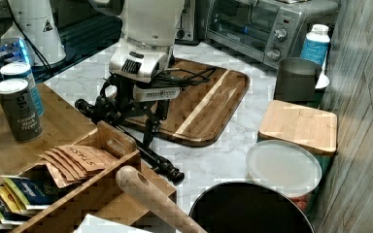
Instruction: Open the drawer.
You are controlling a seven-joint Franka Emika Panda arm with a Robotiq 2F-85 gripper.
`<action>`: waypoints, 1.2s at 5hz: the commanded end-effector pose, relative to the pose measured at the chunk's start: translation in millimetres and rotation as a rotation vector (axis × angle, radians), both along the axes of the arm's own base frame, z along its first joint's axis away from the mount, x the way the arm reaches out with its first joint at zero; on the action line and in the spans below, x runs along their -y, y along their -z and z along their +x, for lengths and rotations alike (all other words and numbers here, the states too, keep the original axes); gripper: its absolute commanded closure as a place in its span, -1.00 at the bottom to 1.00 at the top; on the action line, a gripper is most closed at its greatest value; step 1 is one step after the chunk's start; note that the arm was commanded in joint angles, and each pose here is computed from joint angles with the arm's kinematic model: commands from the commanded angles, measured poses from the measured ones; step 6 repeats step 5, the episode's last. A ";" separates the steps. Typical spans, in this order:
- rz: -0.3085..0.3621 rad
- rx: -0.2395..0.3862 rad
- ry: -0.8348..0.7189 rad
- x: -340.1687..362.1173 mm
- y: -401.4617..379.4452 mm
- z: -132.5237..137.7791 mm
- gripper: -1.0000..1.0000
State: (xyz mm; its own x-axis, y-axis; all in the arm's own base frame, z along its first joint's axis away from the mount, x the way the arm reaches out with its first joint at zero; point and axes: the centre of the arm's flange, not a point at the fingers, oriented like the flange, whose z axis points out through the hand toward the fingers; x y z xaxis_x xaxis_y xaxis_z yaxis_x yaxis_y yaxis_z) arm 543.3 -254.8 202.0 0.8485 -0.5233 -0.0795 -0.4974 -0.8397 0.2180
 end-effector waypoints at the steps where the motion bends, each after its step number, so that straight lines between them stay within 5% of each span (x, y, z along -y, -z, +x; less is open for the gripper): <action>1: 0.041 0.267 -0.090 -146.8 -80.2 72.7 -1.00; 3: 0.132 0.289 -0.044 -223.0 -96.2 90.5 -1.00; 6: 0.179 0.351 0.022 -286.0 -103.8 122.2 -1.00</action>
